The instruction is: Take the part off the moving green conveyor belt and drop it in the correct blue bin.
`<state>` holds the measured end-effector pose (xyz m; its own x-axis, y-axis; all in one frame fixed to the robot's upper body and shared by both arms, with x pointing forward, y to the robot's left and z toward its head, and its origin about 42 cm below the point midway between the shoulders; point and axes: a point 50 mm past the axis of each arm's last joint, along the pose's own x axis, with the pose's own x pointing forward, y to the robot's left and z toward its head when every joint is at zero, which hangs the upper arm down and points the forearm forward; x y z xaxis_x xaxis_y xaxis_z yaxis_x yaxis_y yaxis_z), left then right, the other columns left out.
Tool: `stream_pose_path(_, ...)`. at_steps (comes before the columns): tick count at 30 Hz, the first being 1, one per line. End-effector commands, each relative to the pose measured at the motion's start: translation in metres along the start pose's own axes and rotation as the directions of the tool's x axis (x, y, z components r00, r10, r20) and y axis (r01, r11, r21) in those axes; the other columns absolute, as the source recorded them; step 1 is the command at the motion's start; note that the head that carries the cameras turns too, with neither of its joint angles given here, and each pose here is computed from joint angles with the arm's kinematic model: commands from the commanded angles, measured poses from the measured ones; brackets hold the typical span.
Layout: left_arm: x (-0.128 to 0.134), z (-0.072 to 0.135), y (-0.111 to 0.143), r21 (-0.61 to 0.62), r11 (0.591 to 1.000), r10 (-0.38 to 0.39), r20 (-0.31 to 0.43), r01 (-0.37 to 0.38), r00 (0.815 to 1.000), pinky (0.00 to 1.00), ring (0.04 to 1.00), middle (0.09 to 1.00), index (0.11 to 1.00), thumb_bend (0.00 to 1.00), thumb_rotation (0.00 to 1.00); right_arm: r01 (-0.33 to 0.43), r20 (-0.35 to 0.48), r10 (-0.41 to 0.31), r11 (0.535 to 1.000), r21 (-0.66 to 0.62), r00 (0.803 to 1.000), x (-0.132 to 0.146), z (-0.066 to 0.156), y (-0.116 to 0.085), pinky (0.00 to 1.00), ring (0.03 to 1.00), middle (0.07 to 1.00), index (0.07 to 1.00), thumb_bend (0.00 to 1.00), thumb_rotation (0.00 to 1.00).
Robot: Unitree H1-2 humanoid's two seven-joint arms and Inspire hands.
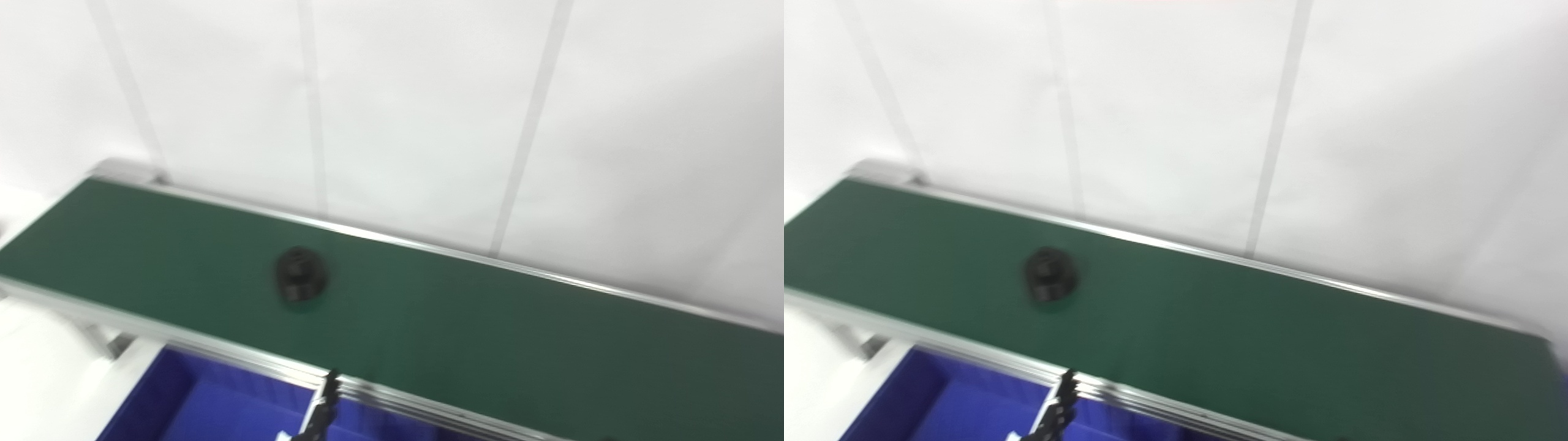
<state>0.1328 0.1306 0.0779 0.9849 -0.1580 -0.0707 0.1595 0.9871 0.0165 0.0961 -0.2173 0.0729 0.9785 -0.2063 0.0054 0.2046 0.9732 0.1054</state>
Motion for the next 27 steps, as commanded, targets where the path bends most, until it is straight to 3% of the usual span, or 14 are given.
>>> stream_pose_path(1,0.015,0.016,-0.033,-0.067,0.998,-0.017,0.064,0.021,0.998,0.91,0.966,1.0,1.0,0.53,0.83,-0.065,0.089,0.068,0.997,-0.041,0.994,0.015,0.024,0.002,0.88,0.995,1.0,1.0,1.0,0.65)
stream_pose_path(3,0.016,0.016,-0.033,-0.069,0.997,-0.014,0.065,0.019,0.998,0.91,0.968,1.0,1.0,0.53,0.82,-0.099,0.144,0.113,0.99,-0.099,0.983,0.029,0.037,0.001,0.89,0.999,1.0,1.0,1.0,0.59)
stream_pose_path(8,0.021,0.017,-0.03,-0.062,0.998,-0.013,0.08,0.018,0.997,0.87,0.961,1.0,1.0,0.54,0.8,-0.144,0.239,0.205,0.958,-0.248,0.949,0.078,0.069,0.01,0.73,0.956,1.0,1.0,1.0,0.45)
stream_pose_path(13,0.026,0.016,-0.027,-0.073,0.997,-0.01,0.076,0.016,0.997,0.89,0.969,1.0,1.0,0.55,0.81,-0.195,0.262,0.295,0.917,-0.348,0.919,0.129,0.101,0.029,0.73,0.943,1.0,1.0,1.0,0.37)
stream_pose_path(17,0.028,0.016,-0.024,-0.078,0.997,-0.017,0.076,0.023,0.997,0.96,0.992,1.0,1.0,0.56,0.82,-0.222,0.237,0.359,0.861,-0.458,0.903,0.167,0.126,0.046,0.7,0.918,1.0,1.0,1.0,0.32)
stream_pose_path(20,0.029,0.015,-0.023,-0.074,0.997,-0.023,0.073,0.028,0.997,0.99,0.999,1.0,1.0,0.55,0.83,-0.259,0.161,0.412,0.785,-0.563,0.897,0.206,0.145,0.07,0.66,0.894,1.0,1.0,1.0,0.26)
stream_pose_path(26,0.031,0.015,-0.027,-0.082,0.996,-0.028,0.065,0.033,0.997,1.0,1.0,1.0,1.0,0.54,0.85,-0.311,0.033,0.455,0.658,-0.686,0.89,0.247,0.165,0.098,0.67,0.906,1.0,1.0,1.0,0.22)
stream_pose_path(27,0.031,0.015,-0.029,-0.083,0.996,-0.028,0.063,0.033,0.998,1.0,1.0,1.0,1.0,0.53,0.85,-0.33,0.008,0.474,0.625,-0.707,0.881,0.255,0.168,0.105,0.67,0.909,1.0,1.0,1.0,0.21)
